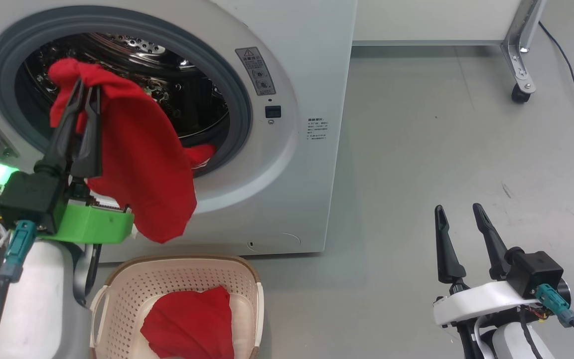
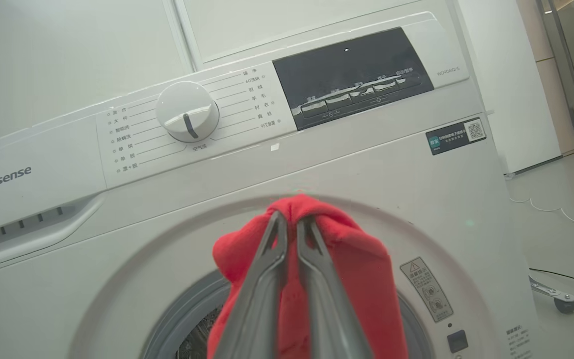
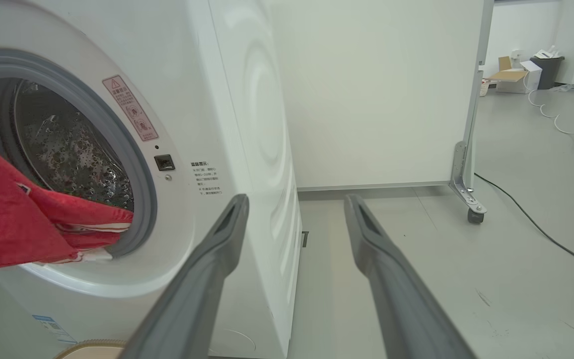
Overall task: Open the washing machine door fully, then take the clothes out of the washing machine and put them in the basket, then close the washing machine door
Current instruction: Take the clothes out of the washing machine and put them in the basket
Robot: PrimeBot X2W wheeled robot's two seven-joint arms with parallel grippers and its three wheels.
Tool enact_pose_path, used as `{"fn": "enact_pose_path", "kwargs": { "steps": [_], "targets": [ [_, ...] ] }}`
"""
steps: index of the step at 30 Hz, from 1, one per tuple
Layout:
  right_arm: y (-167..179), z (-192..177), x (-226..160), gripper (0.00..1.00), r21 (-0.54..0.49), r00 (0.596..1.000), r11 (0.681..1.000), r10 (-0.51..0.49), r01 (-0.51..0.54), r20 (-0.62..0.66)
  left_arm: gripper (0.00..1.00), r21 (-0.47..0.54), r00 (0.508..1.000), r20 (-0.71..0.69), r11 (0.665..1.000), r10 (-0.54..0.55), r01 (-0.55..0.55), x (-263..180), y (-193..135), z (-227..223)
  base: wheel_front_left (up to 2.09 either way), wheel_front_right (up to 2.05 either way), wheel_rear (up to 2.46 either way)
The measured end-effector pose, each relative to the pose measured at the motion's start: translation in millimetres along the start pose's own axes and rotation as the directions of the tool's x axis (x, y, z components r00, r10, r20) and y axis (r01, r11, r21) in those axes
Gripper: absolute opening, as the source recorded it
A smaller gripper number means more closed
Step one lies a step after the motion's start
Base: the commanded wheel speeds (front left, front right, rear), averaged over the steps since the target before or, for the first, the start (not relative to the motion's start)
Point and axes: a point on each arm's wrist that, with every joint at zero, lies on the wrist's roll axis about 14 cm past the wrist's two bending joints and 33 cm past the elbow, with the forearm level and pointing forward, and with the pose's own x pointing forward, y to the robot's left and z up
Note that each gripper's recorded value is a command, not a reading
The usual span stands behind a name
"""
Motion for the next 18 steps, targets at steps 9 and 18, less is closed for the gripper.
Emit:
{"fn": "enact_pose_path", "kwargs": {
  "steps": [9,18],
  "targets": [
    [1.7,-5.4,1.7,1.00,0.005,1.000,1.000,0.009,-0.009,-0.015,0.00,-0.012,1.000,-0.022,1.000,0.014,-0.014,-16.1,0.8,-6.7,0.00,0.00,0.00],
    [2.9,-12.7,2.9,1.00,-0.003,0.999,1.000,0.018,-0.018,-0.037,0.00,-0.045,0.924,-0.382,0.998,0.015,-0.035,-93.4,-5.2,-107.8,0.00,0.00,0.00]
  ]
}}
